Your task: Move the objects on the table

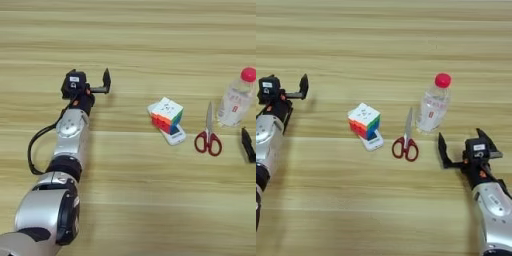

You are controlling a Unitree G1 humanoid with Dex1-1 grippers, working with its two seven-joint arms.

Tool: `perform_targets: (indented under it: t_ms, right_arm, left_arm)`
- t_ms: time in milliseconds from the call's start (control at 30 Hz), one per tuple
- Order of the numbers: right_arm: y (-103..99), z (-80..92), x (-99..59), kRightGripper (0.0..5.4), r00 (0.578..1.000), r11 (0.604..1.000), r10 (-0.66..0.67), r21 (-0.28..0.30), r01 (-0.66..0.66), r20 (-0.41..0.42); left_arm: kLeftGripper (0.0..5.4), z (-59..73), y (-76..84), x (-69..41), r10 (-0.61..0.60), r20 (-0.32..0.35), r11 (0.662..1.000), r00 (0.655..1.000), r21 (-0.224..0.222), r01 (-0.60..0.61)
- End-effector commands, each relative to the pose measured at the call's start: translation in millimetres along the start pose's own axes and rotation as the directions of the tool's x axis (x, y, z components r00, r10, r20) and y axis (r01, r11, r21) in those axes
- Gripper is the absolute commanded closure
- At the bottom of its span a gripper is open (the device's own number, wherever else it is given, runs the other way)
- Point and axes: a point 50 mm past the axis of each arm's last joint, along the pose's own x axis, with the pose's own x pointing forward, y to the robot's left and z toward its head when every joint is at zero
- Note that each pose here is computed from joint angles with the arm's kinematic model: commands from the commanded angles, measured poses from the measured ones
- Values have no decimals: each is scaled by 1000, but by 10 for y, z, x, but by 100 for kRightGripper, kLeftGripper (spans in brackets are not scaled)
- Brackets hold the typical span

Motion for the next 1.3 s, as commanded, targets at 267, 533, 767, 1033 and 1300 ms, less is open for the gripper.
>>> perform_targets:
  t_ms: [267,533,767,1033,1300]
  right_arm:
    - [237,-38,-95,0,967,964,256,85,-254,-15]
    - [431,-49,-164,0,911,910,410,90,-405,-36]
    - [496,15,-178,0,894,890,448,102,-445,-10]
    - [633,180,-177,0,867,861,497,95,-499,49]
    - [712,374,-119,0,855,853,506,77,-516,117]
  left_arm:
    - [2,43,-34,39,-4,19,1000,1000,6,4]
    - [2,48,-34,42,-3,20,1000,1000,6,3]
    - [2,48,-30,39,-4,21,1000,1000,8,4]
    - [2,42,-31,38,-5,17,1000,1000,8,5]
    - [2,31,-43,37,-9,13,1000,1000,7,9]
